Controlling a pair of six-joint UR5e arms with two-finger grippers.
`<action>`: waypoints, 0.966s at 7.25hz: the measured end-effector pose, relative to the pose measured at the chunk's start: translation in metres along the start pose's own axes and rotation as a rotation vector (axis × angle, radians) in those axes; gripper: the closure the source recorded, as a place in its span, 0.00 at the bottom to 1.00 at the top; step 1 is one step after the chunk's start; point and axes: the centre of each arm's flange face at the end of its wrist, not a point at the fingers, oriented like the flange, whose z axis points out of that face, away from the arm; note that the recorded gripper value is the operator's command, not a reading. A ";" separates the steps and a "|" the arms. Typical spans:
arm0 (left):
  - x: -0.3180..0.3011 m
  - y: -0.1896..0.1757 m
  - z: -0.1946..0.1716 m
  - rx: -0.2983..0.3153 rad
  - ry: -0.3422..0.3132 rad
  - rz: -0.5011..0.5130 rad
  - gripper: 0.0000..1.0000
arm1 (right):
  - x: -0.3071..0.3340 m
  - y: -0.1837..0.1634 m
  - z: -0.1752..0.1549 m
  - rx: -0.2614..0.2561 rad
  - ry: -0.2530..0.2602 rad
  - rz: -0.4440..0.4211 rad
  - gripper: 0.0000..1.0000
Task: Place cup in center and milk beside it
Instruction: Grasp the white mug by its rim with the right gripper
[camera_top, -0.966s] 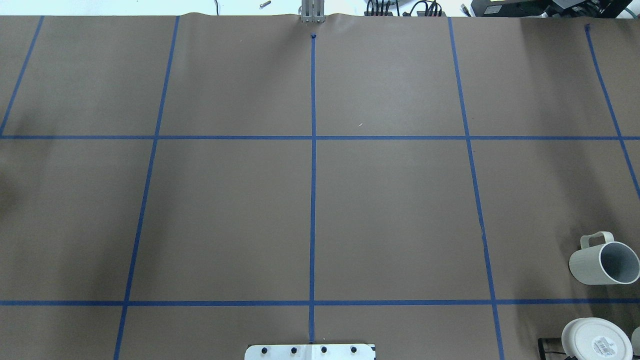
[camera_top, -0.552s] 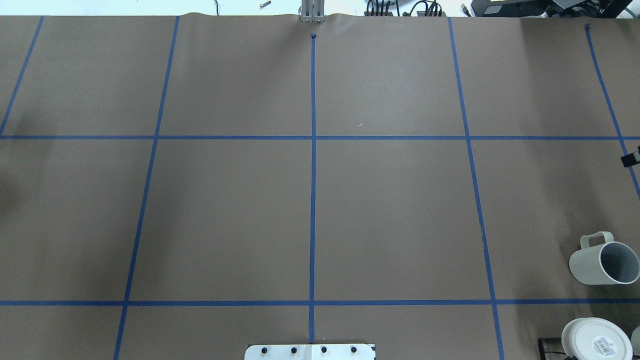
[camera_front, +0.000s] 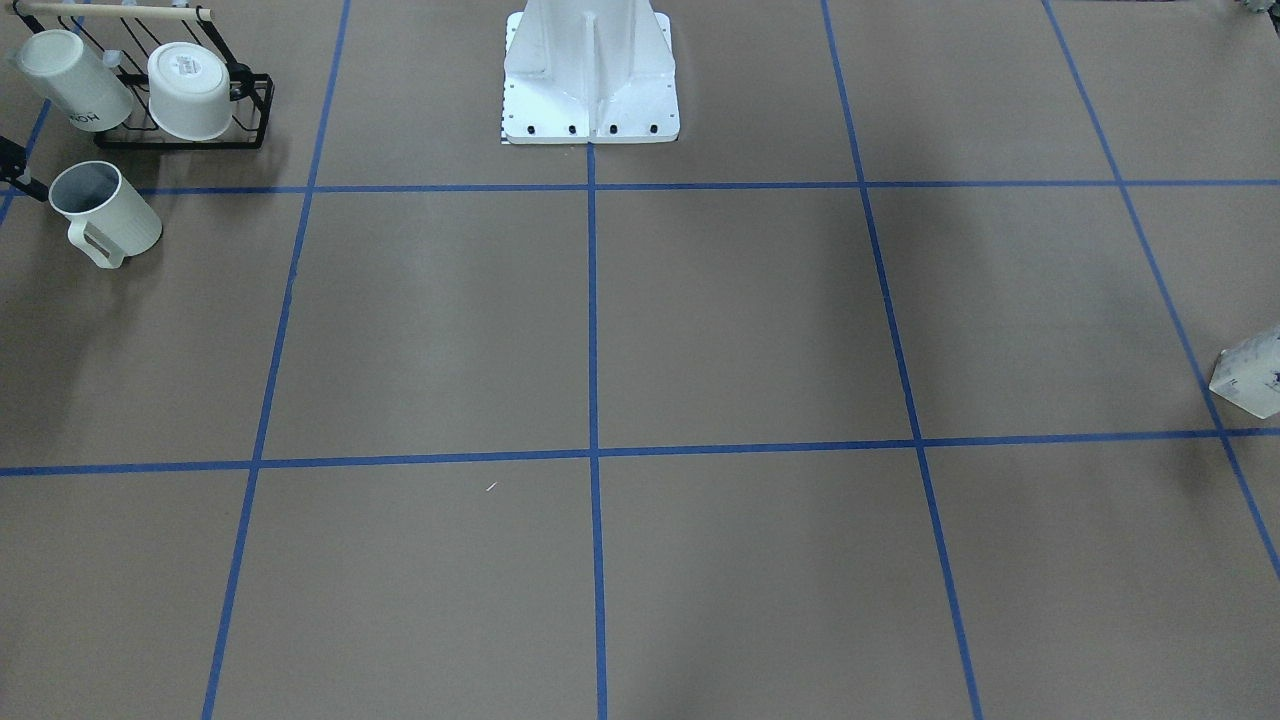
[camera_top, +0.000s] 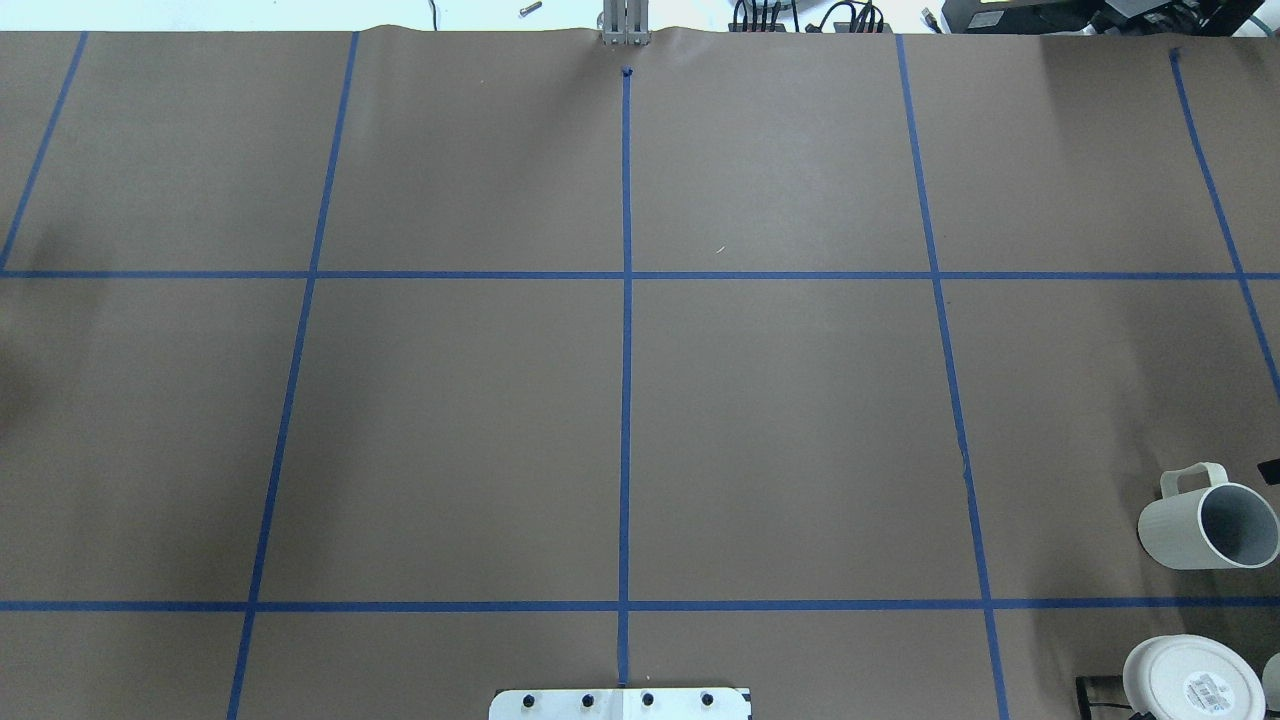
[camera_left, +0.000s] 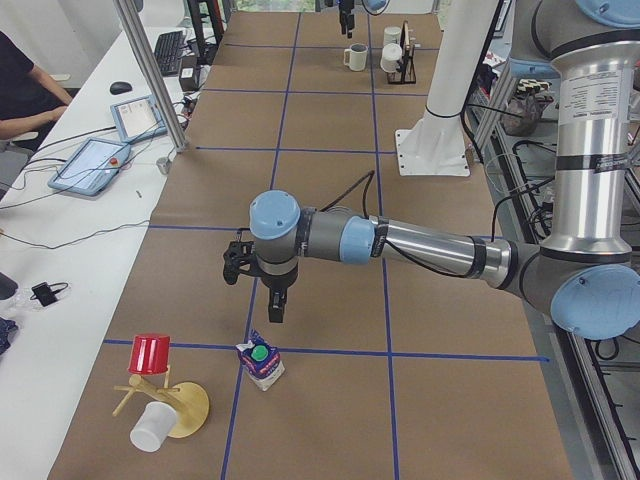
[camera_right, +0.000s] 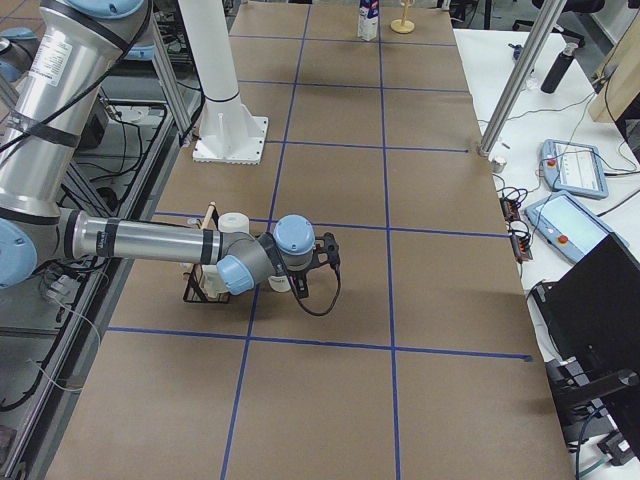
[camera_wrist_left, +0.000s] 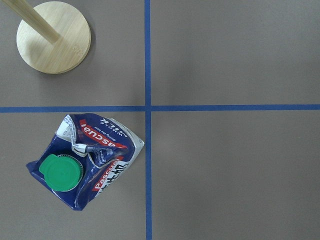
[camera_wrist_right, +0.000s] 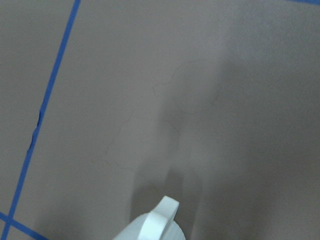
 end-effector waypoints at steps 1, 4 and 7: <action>-0.001 0.002 0.000 0.001 0.001 0.001 0.02 | -0.005 0.005 0.014 -0.036 0.010 0.019 0.00; -0.002 0.004 0.000 0.001 0.002 0.002 0.02 | -0.006 0.006 0.036 -0.082 0.028 0.036 0.84; -0.002 0.004 0.000 0.000 0.002 0.002 0.02 | -0.008 0.004 0.046 -0.104 0.019 0.027 1.00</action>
